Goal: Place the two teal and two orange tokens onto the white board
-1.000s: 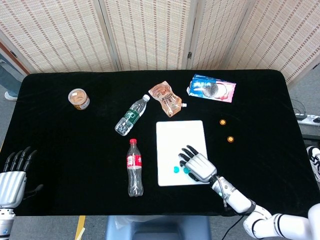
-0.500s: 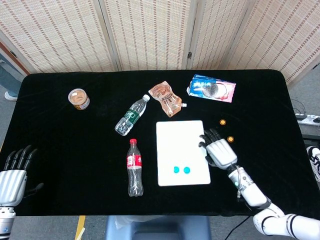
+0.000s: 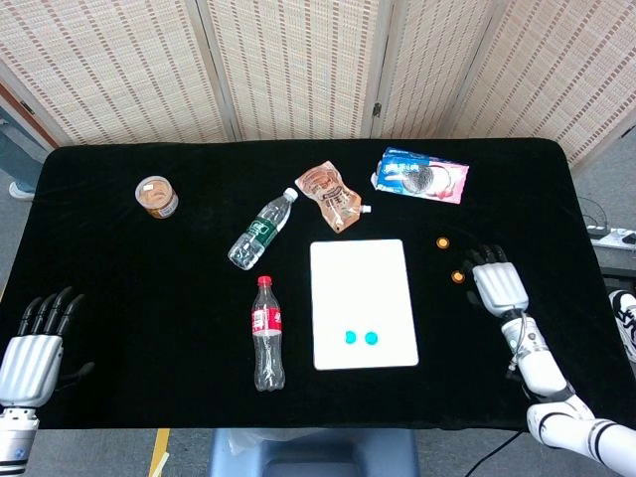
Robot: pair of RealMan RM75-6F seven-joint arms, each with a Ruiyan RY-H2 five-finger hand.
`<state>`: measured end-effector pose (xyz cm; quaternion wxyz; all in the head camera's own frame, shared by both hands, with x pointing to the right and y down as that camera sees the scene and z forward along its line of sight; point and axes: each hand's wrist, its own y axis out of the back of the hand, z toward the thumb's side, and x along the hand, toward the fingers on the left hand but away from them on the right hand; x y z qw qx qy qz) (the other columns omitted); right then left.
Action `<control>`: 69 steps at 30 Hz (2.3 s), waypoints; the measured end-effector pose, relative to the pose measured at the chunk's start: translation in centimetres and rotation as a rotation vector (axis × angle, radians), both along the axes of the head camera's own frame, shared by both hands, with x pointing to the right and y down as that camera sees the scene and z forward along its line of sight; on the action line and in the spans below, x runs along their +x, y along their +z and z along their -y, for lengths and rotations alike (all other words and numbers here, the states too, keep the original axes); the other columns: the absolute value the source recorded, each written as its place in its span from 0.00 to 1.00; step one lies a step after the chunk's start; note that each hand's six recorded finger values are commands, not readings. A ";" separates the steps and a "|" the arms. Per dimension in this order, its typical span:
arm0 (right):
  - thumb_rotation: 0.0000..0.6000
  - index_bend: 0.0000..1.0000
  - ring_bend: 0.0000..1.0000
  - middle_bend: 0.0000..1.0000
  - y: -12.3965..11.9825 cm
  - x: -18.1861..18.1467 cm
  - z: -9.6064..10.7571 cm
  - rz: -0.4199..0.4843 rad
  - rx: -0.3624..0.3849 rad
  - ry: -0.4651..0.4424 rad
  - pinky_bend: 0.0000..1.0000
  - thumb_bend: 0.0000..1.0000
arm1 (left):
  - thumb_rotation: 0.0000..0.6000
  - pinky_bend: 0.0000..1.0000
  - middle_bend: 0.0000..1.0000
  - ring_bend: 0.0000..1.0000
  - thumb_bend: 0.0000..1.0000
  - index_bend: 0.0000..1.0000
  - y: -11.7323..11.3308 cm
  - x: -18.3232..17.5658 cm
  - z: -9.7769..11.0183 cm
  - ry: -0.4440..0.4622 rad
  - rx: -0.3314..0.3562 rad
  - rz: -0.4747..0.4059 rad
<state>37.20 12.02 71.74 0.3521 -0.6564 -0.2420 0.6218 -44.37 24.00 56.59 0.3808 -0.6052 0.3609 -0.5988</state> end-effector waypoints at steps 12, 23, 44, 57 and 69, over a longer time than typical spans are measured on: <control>1.00 0.39 0.06 0.19 2.4 0.7 1.2 -0.030 -0.020 0.029 0.00 0.43 | 1.00 0.00 0.00 0.01 0.17 0.00 0.0 0.0 0.0 -0.002 -0.005 0.008; 1.00 0.39 0.06 0.19 4.0 -0.8 1.8 -0.031 -0.040 0.013 0.00 0.43 | 1.00 0.00 0.00 0.01 0.17 0.00 -0.1 0.0 -0.1 -0.004 -0.008 0.012; 1.00 0.46 0.06 0.20 4.3 -1.1 2.0 -0.035 -0.038 0.006 0.00 0.43 | 1.00 0.00 0.00 0.01 0.17 0.00 0.1 -0.2 -0.1 -0.008 -0.010 0.010; 1.00 0.47 0.07 0.21 2.2 -3.8 2.0 0.053 -0.023 -0.047 0.00 0.43 | 1.00 0.00 0.00 0.00 0.17 0.00 0.0 -0.2 0.1 -0.010 -0.005 0.007; 1.00 0.47 0.07 0.20 -0.2 -15.2 0.6 0.199 -0.076 -0.285 0.00 0.43 | 1.00 0.00 0.00 0.01 0.17 0.00 -0.3 -0.7 -0.3 -0.024 0.002 0.006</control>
